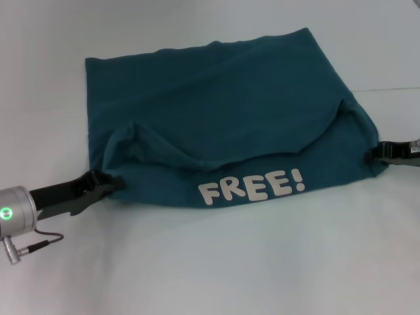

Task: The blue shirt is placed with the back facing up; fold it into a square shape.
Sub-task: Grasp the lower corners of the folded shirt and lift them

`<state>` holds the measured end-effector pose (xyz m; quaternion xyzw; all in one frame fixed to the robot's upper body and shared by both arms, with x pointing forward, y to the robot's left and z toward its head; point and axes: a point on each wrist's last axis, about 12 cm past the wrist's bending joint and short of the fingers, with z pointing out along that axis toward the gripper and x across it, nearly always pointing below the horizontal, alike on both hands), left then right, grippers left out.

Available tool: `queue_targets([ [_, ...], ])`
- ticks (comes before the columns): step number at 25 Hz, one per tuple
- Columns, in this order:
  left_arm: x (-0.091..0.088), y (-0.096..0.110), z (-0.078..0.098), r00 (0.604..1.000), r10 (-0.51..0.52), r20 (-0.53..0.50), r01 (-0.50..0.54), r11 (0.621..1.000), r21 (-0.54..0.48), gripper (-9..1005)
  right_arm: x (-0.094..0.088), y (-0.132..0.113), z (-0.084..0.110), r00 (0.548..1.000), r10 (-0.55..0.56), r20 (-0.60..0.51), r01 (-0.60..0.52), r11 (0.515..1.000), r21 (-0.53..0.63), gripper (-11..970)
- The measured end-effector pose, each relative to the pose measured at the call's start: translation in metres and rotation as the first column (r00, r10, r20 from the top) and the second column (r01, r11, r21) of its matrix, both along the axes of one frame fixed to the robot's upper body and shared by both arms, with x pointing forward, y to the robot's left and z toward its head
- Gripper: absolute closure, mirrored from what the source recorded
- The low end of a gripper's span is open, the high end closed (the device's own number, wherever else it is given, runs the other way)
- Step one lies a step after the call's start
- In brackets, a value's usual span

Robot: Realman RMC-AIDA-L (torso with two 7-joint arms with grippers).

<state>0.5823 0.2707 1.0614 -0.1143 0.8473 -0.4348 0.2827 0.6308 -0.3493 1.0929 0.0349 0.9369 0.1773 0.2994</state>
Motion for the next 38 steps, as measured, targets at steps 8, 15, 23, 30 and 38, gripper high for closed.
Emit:
queue_targets([
  [8, -0.001, 0.0, 0.0, 1.0, -0.002, -0.002, 0.002, 1.0, 0.0, 984, 0.001, -0.002, 0.002, 1.0, 0.002, -0.002, -0.002, 1.0, -0.001, 755],
  [15, -0.003, 0.0, 0.002, 0.998, -0.056, -0.011, 0.056, 0.998, 0.015, 984, -0.006, -0.004, 0.006, 0.999, 0.033, -0.033, -0.032, 0.999, 0.026, 915],
  [23, -0.019, 0.006, 0.018, 0.972, -0.235, -0.021, 0.236, 0.971, 0.031, 983, -0.032, -0.008, 0.02, 0.973, 0.182, -0.143, -0.167, 0.98, 0.112, 918],
  [30, -0.049, 0.022, 0.017, 0.931, -0.348, -0.108, 0.354, 0.935, 0.037, 983, -0.065, -0.013, 0.018, 0.92, 0.289, -0.264, -0.248, 0.952, 0.177, 918],
  [38, -0.078, 0.035, 0.016, 0.893, -0.418, -0.167, 0.425, 0.905, 0.007, 983, -0.093, -0.015, 0.016, 0.862, 0.376, -0.339, -0.294, 0.917, 0.269, 917],
])
